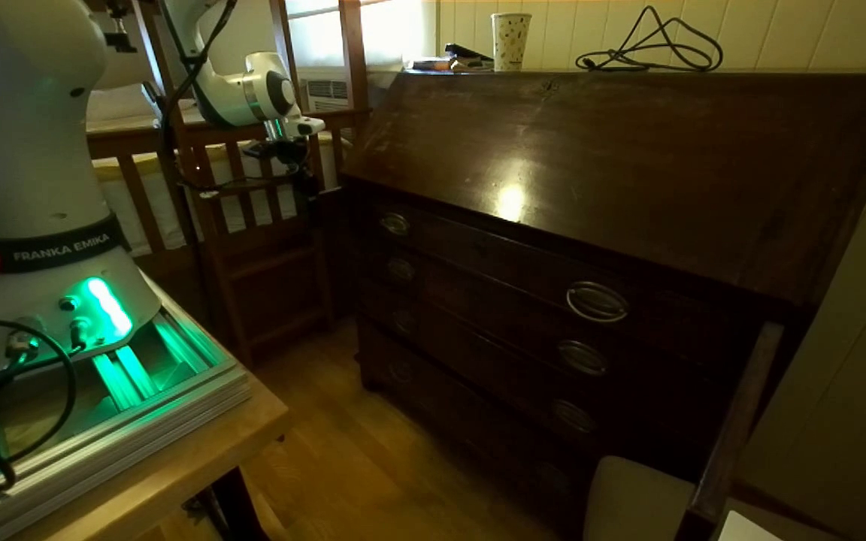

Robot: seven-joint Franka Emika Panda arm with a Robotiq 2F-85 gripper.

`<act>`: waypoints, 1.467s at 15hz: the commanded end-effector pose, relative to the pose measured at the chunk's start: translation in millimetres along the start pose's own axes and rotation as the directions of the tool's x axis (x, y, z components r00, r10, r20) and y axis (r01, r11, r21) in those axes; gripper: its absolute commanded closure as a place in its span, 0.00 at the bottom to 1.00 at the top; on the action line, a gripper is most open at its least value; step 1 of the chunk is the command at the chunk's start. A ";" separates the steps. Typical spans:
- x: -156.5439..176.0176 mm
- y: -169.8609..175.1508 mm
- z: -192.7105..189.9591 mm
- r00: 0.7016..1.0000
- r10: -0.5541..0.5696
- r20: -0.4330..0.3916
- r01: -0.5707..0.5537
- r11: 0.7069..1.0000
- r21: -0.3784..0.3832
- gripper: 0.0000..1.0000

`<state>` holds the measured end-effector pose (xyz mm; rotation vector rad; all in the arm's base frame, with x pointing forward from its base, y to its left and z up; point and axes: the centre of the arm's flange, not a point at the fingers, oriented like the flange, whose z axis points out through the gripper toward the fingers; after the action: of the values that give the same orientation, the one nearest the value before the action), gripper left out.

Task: Push the wooden rail on the left backwards.

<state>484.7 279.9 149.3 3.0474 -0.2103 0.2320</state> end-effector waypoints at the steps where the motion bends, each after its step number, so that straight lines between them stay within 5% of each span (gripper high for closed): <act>1: 53.4 -30.0 6.6 0.996 0.019 -0.082 -0.018 1.000 0.022 0.94; 5: 69.7 -32.9 6.5 0.997 0.026 -0.077 -0.026 1.000 0.007 0.94; 6: 69.1 -32.9 7.5 0.998 0.022 -0.058 -0.022 1.000 0.003 0.83; 7: 67.7 -33.0 8.0 0.999 0.016 -0.044 -0.016 1.000 -0.004 0.49; 11: 62.8 -27.6 -2.3 0.998 0.036 -0.046 -0.035 0.999 0.019 0.27; 15: 11.0 -20.4 -14.9 0.999 0.042 0.018 -0.042 0.999 0.024 0.02; 22: -82.3 -0.9 -28.5 0.995 0.094 0.021 -0.095 0.995 0.036 0.00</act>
<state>439.6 305.4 148.3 3.0605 -0.2998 0.1591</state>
